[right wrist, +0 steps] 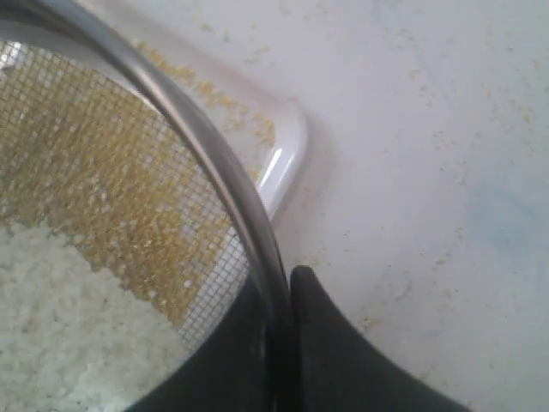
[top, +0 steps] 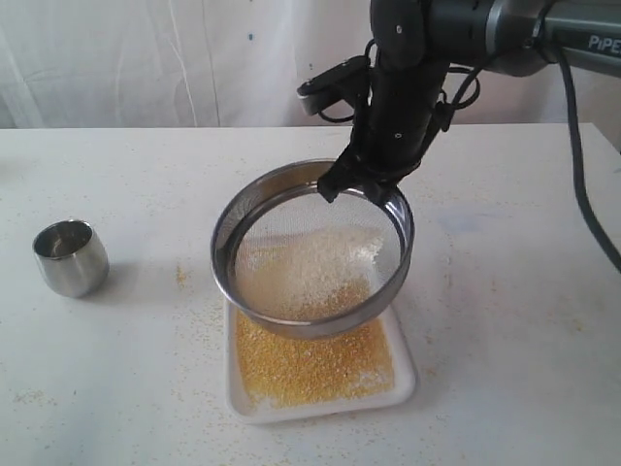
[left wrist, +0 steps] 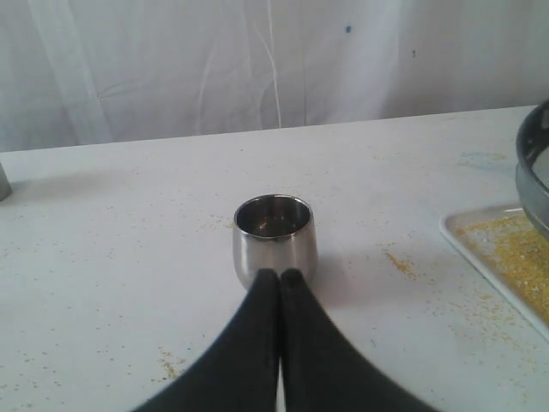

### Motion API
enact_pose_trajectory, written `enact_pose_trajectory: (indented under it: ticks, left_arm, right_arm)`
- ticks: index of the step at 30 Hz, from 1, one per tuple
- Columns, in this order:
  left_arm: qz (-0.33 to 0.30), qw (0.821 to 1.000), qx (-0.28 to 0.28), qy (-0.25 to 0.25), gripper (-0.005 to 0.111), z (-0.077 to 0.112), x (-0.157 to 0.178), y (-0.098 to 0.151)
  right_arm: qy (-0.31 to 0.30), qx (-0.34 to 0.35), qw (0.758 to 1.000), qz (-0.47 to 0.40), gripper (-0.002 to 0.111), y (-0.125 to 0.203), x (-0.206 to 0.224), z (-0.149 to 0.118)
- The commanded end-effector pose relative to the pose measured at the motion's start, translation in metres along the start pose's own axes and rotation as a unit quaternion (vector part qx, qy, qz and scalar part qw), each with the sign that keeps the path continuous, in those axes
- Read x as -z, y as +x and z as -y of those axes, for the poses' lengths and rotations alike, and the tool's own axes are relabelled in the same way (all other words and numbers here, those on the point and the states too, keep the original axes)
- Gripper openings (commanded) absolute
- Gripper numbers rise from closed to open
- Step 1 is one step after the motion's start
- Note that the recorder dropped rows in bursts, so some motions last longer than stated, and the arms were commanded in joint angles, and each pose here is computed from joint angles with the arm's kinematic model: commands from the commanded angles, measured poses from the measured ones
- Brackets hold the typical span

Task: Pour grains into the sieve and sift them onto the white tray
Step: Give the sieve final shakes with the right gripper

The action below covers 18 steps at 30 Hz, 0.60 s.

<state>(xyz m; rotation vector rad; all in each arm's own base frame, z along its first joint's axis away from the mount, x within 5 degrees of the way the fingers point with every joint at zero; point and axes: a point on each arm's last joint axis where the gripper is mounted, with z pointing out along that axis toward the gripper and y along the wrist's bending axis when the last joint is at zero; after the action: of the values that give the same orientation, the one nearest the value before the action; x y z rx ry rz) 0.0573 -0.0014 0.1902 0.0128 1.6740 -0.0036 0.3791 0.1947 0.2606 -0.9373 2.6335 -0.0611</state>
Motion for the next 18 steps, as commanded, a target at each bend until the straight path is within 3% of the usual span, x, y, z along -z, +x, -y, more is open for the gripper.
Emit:
enact_pose_trajectory:
  ticks: [1,2,4,5,8,9,11,15,18]
  left_arm:
    - [0.002,1.0,0.0,-0.003,0.0,0.0,0.0,0.001]
    - [0.002,1.0,0.0,-0.003,0.0,0.0,0.0,0.001]
    - [0.002,1.0,0.0,-0.003,0.0,0.0,0.0,0.001]
    - [0.002,1.0,0.0,-0.003,0.0,0.0,0.0,0.001]
    - [0.002,1.0,0.0,-0.003,0.0,0.0,0.0,0.001]
    - [0.002,1.0,0.0,-0.003,0.0,0.0,0.0,0.001]
    - [0.002,1.0,0.0,-0.003,0.0,0.0,0.0,0.001]
    - [0.002,1.0,0.0,-0.003,0.0,0.0,0.0,0.001]
    - [0.002,1.0,0.0,-0.003,0.0,0.0,0.0,0.001]
  right_arm:
    - [-0.073,0.09,0.993,-0.003,0.0,0.002,0.014,-0.009]
    - [-0.047,0.076,0.996,0.002,0.0,0.0,0.012,-0.005]
    - [0.007,-0.036,0.999,0.03,0.0,-0.004,0.011,0.013]
    - [-0.014,-0.072,0.997,0.032,0.0,-0.003,0.012,0.013]
    - [-0.104,0.047,0.993,0.011,0.0,0.001,0.014,-0.004]
    - [-0.088,0.039,0.995,0.009,0.0,0.001,0.011,-0.001]
    - [-0.055,-0.063,0.996,0.017,0.0,-0.001,0.005,0.013]
    - [-0.118,-0.06,0.991,-0.001,0.0,0.001,-0.01,0.007]
    - [-0.127,-0.068,0.989,-0.022,0.0,0.002,-0.025,0.006]
